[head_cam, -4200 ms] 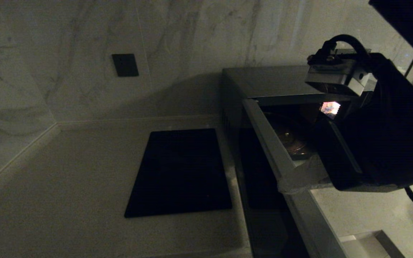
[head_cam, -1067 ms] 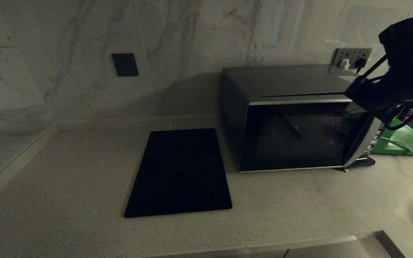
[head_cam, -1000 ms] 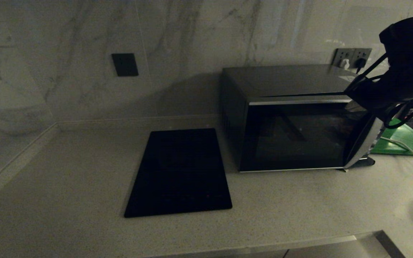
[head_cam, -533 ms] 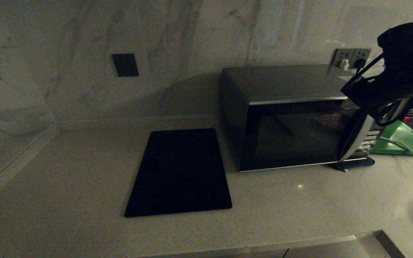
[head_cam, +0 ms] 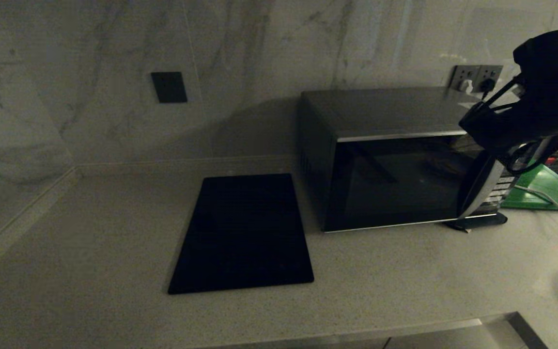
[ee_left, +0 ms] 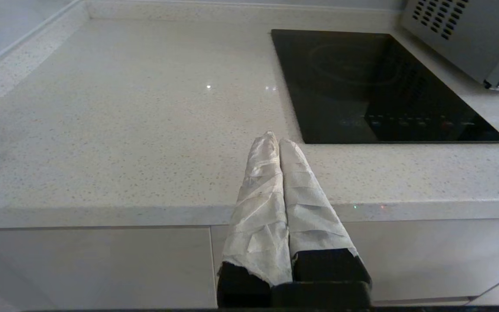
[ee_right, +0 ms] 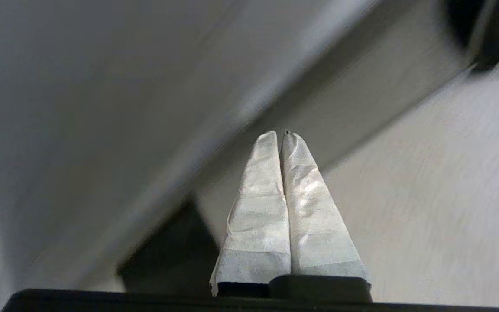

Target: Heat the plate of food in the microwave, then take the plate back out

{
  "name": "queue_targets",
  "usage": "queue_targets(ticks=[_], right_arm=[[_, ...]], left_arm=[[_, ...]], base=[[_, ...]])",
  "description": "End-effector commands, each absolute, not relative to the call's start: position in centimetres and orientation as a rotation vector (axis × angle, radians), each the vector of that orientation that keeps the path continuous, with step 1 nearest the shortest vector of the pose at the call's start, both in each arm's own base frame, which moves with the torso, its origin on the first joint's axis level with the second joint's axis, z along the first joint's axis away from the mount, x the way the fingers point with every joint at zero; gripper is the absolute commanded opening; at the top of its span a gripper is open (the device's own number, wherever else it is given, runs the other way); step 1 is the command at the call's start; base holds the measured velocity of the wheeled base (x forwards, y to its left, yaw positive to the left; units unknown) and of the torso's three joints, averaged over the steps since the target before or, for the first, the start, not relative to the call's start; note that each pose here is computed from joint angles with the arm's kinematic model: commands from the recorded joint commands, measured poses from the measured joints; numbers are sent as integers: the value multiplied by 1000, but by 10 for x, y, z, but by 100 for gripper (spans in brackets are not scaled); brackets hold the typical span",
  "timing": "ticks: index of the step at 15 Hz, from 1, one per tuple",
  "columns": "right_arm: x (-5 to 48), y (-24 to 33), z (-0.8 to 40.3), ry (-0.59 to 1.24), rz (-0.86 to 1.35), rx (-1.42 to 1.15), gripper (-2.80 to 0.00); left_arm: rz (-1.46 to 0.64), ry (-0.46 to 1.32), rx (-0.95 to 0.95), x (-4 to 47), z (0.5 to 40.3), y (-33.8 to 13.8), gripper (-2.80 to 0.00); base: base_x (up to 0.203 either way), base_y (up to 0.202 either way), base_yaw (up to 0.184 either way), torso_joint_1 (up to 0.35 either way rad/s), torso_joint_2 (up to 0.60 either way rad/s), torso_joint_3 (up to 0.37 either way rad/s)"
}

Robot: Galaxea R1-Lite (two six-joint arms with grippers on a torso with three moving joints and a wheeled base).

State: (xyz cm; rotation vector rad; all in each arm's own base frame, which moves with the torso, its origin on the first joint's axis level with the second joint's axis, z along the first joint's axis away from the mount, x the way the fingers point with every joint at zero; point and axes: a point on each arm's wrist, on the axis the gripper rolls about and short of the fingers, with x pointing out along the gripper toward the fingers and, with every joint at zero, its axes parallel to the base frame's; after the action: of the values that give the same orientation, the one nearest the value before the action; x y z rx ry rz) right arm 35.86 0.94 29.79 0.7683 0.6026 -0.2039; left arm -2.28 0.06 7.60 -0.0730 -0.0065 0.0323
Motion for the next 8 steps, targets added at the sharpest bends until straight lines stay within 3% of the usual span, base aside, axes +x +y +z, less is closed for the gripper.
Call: queue_targets(ticks=[1, 5, 8], right_arm=[[318, 24, 318, 621, -92, 775, -280], [252, 40, 338, 613, 30, 735, -280], [174, 25, 353, 514, 28, 583, -280]], left_arm=[[34, -7, -74, -23, 76, 1, -280], [34, -6, -74, -23, 76, 1, -280], [34, -6, -74, -23, 76, 1, -280]], base=[[0, 0, 0, 0, 0, 0], [0, 0, 0, 0, 0, 0], [0, 0, 0, 0, 0, 0]])
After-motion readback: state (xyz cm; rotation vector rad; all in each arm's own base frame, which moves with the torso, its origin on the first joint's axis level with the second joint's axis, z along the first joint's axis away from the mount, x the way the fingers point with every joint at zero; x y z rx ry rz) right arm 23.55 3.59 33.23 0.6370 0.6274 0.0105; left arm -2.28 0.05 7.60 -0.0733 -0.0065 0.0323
